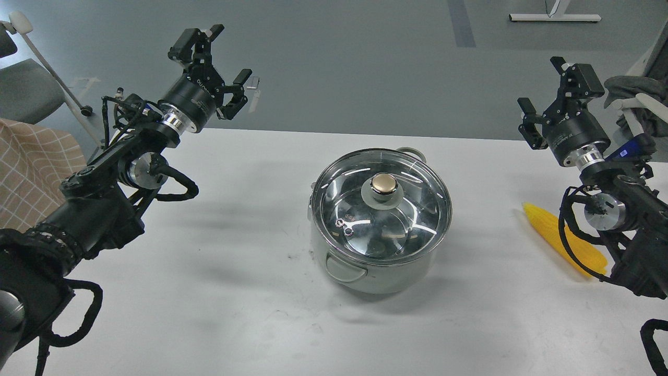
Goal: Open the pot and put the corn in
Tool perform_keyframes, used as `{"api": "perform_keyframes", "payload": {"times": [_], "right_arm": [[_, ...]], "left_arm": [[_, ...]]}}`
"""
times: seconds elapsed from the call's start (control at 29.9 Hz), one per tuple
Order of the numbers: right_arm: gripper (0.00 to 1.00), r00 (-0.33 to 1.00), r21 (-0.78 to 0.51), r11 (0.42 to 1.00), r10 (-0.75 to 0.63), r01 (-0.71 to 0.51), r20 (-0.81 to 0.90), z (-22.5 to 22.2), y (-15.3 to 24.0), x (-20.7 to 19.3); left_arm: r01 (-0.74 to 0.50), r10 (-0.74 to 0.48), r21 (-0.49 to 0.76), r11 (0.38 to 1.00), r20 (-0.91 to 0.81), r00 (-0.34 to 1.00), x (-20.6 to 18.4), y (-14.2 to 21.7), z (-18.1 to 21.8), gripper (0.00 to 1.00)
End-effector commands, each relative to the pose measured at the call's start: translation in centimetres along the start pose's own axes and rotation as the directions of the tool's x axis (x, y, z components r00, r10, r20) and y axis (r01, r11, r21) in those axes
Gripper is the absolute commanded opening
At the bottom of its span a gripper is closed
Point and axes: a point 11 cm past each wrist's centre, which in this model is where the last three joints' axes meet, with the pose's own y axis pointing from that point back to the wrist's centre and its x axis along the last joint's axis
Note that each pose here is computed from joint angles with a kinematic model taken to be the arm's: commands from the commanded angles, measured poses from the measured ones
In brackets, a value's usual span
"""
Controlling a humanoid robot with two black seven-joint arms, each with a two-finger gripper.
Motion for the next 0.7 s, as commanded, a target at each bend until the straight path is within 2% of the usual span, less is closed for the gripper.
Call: {"api": "perform_keyframes", "payload": {"times": [0.0,0.67], "right_arm": [[1.00,1.000,0.009,1.000,-0.002,0.002,-0.002,-0.3,-0.6,-0.7],[1.00,0.999,0.004,0.999,-0.040,0.040,0.028,0.4,-0.5,-1.8]], "left_arm": [[-0.007,0.007,-0.015,1.000,-0.006,1.000,-0.2,-0.1,-0.1,0.98],[-0.015,0.016,-0.041,0.999,0.004,1.000,-0.8,-0.3,0.0,0.98]]}}
